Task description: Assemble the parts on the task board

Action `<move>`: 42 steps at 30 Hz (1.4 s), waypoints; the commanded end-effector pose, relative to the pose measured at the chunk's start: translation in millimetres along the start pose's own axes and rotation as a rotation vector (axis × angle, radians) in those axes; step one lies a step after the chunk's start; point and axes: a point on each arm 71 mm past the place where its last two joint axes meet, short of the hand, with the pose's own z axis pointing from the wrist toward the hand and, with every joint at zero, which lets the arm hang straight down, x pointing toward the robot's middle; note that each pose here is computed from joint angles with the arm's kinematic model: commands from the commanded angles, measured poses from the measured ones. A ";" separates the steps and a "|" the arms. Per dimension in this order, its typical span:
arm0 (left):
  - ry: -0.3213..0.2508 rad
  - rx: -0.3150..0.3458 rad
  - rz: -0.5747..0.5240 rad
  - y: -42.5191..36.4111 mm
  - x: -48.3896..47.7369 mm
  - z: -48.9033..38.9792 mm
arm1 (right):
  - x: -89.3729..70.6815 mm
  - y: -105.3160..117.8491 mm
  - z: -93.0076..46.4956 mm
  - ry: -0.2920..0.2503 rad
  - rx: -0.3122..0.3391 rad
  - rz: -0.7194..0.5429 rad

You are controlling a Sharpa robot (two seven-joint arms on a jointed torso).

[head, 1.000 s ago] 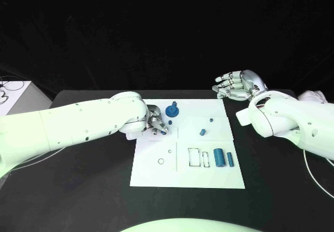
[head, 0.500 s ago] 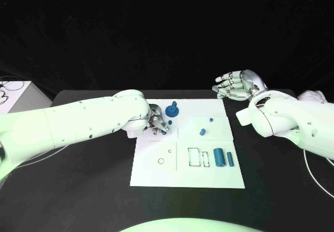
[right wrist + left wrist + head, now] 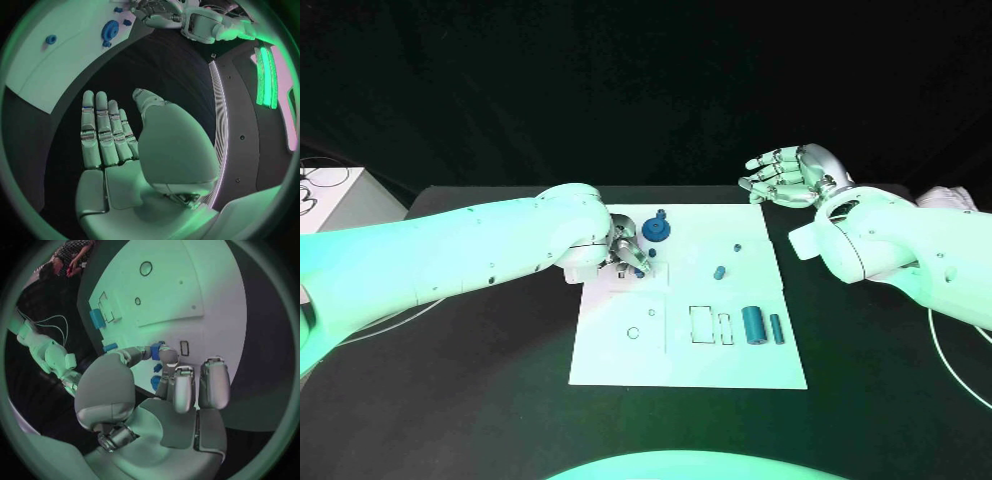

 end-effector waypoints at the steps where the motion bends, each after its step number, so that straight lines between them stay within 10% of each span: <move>1: 0.055 0.003 0.037 -3.1 14.2 4.2 | 1.1 1.1 -0.2 0.009 -0.012 -0.007; 42: -0.018 -0.024 0.102 5.7 8.9 2.5 | 1.2 0.1 -0.2 0.011 -0.012 -0.005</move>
